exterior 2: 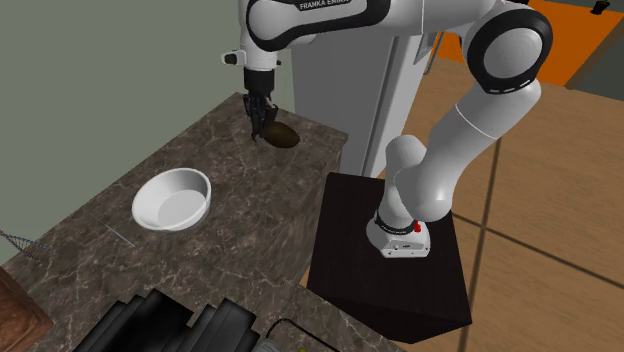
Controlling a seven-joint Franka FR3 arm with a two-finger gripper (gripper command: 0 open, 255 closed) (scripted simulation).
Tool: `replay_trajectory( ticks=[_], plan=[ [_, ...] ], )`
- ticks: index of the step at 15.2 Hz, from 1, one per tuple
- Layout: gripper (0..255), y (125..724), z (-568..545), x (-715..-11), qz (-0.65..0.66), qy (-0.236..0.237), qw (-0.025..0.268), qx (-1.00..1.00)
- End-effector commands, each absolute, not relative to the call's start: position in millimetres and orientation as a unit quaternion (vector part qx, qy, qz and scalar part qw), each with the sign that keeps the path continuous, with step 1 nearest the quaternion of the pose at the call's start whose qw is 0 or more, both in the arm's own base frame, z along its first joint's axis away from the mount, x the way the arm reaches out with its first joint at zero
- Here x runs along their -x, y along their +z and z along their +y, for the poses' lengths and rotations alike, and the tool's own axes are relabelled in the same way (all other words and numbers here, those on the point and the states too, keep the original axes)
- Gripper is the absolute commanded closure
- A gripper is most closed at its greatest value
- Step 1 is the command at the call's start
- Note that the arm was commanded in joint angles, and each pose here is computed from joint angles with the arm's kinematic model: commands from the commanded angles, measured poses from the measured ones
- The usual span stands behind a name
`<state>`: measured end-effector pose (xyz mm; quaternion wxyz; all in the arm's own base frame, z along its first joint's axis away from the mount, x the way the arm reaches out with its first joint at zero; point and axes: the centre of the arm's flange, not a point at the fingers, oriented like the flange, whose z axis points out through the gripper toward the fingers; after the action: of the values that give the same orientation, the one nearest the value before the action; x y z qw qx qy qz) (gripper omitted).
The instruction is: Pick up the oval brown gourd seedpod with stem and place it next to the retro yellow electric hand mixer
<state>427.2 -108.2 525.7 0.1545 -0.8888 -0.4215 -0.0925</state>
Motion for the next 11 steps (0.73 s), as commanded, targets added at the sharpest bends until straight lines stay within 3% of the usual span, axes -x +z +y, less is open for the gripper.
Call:
replay_trajectory(
  ticks=[1,11],
  plan=[
    [255,536.8,-108.3,-427.0,-0.421,-0.093,0.155,0.889],
    [255,589.6,-108.3,-427.0,-0.421,-0.093,0.155,0.889]
  ],
)
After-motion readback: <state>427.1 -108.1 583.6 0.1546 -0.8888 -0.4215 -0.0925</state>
